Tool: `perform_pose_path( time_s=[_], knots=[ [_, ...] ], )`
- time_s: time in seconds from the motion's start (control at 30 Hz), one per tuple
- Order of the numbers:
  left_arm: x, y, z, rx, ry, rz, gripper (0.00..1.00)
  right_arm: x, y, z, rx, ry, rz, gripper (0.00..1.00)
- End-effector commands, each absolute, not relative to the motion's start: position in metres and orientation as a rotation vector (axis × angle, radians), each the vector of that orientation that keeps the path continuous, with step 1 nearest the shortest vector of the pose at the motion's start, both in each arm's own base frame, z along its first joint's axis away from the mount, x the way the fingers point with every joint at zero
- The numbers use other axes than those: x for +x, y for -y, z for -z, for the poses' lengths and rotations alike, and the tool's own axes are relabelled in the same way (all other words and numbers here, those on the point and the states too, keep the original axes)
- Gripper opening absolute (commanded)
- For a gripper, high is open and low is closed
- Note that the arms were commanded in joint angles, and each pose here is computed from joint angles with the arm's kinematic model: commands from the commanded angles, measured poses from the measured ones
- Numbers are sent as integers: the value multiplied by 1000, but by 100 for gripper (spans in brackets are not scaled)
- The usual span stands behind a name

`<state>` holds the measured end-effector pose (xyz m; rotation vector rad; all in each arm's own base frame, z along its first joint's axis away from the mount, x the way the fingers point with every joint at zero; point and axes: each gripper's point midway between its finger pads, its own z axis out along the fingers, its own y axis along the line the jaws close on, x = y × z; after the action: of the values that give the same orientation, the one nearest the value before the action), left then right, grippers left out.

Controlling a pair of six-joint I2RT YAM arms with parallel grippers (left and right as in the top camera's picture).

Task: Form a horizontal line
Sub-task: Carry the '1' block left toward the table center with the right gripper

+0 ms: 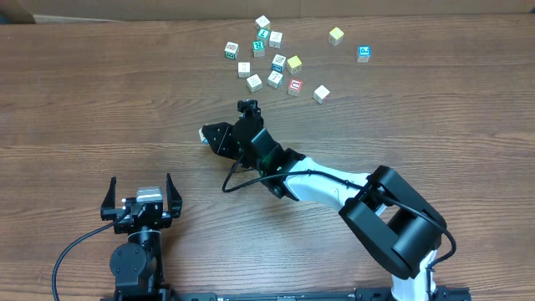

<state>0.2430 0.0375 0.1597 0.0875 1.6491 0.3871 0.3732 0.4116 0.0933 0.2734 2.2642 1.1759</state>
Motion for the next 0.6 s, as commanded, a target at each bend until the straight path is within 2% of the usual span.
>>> perform_pose_path(
  time_s=[0.0, 0.33, 0.57],
  knots=[
    [243, -37, -159, 101, -1646, -404, 100, 377, -413, -87, 297, -2245, -1146, 25],
    [243, -37, -159, 101, -1646, -404, 100, 376, -414, -65, 366, -2284, -1149, 26],
    [243, -37, -159, 101, -1646, -404, 99, 376, -418, -69, 409, -2270, -1193, 27]
  ],
)
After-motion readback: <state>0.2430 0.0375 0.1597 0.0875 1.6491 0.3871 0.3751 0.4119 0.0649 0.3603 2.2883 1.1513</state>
